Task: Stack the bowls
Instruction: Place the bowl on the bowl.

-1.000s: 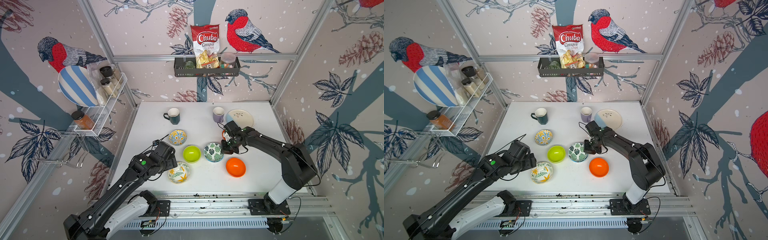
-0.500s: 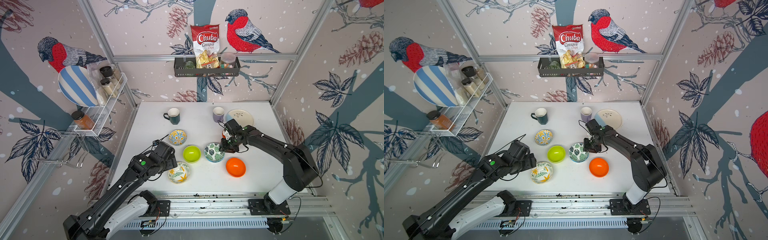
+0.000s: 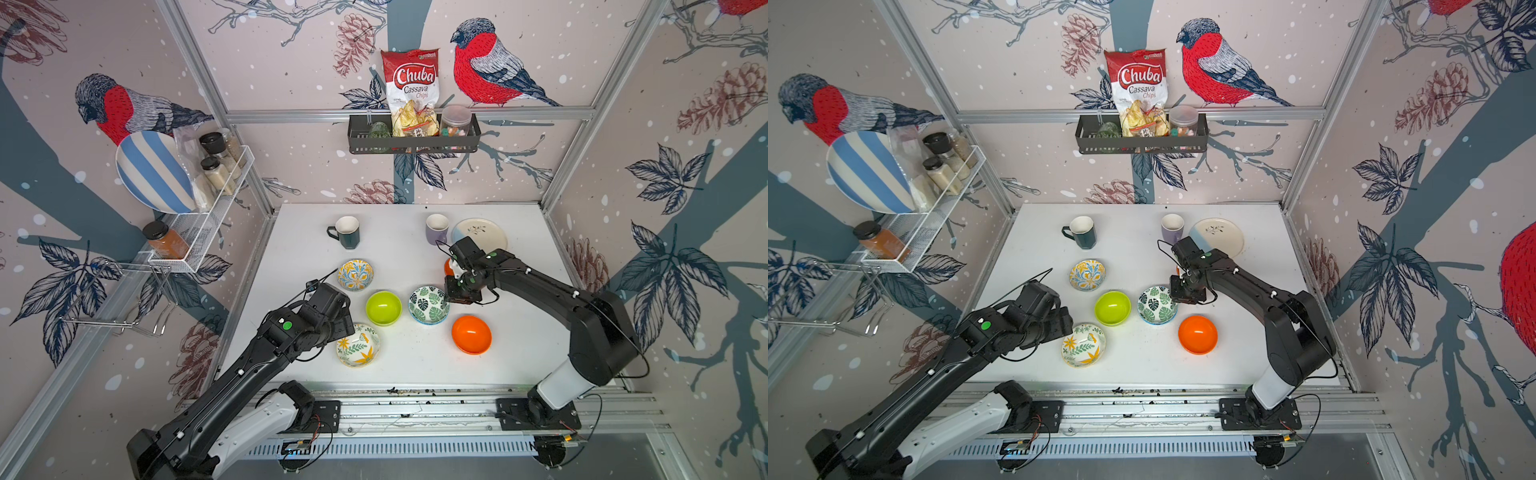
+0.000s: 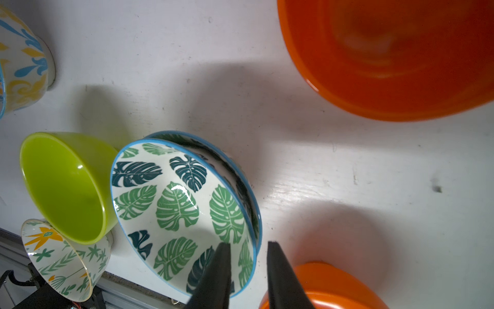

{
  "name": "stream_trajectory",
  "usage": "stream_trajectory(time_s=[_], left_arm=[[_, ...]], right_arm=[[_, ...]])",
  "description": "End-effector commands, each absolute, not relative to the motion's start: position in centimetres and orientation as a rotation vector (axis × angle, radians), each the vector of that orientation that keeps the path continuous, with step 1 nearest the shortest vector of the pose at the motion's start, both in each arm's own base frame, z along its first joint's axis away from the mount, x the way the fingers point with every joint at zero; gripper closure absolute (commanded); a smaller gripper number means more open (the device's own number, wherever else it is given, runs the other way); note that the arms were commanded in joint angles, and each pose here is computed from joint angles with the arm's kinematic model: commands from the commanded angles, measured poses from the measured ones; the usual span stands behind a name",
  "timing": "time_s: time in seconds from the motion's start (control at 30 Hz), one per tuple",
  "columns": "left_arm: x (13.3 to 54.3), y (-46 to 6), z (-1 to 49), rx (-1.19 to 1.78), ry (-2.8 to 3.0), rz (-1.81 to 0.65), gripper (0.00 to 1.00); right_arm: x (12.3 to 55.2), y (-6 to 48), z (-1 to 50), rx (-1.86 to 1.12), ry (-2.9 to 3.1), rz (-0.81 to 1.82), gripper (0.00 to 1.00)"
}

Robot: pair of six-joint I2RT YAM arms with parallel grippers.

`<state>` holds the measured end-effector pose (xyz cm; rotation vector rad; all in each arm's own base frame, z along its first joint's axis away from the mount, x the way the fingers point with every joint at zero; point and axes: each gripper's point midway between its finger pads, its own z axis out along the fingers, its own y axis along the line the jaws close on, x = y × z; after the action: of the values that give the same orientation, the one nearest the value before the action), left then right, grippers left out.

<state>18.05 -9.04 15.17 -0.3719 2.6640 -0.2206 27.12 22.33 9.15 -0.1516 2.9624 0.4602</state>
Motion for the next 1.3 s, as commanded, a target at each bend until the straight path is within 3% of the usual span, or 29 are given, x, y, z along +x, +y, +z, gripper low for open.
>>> stream_trajectory(time_s=[0.0,0.27,1.27], left_arm=[[18.0,-9.0,15.1,-0.354,2.669,-0.218,0.14],[18.2,-9.2,15.2,-0.347,2.676,-0.217,0.14],[18.2,-9.5,15.4,-0.348,2.668,-0.252,0.14]], right_arm=[[26.9,22.1,8.8,-0.170,2.973,0.430,0.77],[27.0,22.2,8.7,-0.167,2.976,0.432,0.83],[26.8,22.3,7.3,-0.145,3.010,0.457,0.88]])
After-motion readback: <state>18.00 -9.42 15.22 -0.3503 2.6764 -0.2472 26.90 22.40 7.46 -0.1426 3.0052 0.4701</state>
